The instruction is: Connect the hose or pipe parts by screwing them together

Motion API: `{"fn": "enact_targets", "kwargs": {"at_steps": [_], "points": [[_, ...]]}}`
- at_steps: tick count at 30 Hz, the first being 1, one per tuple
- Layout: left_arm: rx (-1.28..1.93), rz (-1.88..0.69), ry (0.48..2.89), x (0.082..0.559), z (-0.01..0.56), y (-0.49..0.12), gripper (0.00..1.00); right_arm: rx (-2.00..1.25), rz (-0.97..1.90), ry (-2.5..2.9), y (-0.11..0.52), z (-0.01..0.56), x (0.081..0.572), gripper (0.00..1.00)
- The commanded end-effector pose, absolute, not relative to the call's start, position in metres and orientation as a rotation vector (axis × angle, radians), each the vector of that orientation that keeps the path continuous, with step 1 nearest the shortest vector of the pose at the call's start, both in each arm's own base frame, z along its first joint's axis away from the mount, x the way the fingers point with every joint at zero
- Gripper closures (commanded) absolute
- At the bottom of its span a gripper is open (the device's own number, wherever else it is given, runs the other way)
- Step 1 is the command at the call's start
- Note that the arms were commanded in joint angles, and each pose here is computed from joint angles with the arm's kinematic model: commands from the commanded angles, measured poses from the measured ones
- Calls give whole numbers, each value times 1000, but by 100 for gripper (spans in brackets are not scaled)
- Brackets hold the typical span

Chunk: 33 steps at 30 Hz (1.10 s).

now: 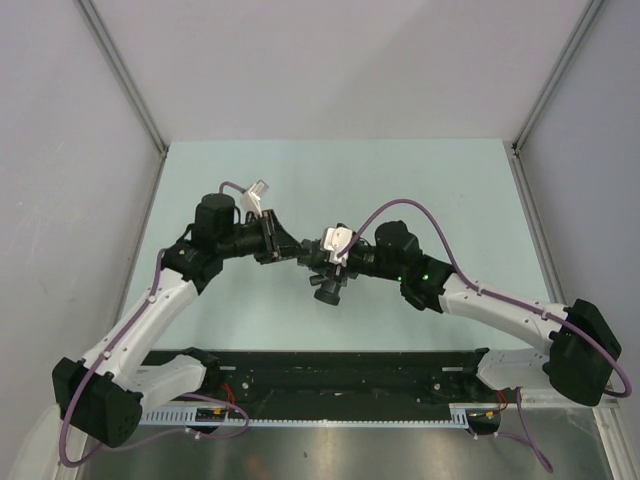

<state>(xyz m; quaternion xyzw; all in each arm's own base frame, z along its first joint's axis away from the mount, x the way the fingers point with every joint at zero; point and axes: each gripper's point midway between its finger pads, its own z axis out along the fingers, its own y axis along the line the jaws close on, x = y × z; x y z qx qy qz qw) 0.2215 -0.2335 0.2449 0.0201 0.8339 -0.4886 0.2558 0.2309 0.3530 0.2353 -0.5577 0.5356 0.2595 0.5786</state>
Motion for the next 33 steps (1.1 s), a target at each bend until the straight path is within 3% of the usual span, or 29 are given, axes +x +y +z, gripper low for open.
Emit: {"fn": "enact_targets", "kwargs": {"at_steps": [1,5,7,18,21,28,33], "points": [[147,-1388,2220,212,254,-237,80,-1233,646,1148,356,281,229,100],[275,-1477,2198,199,246,-243,87,-1219,710,1144,351,286,230,100],[354,-1512,2181,194,244,-246,99,-1228,756,1131,352,288,225,100],[895,-1486,1935,183,230,-257,100,-1279,985,1081,341,298,203,100],[1062,-1400,1791,176,231,-261,98,-1289,1040,1084,335,298,201,100],[1423,-905,1292,171,242,-265,100,-1330,1168,1098,329,292,188,100],[1536,-688,1130,178,233,-260,100,-1350,1222,1104,327,291,179,100]]}}
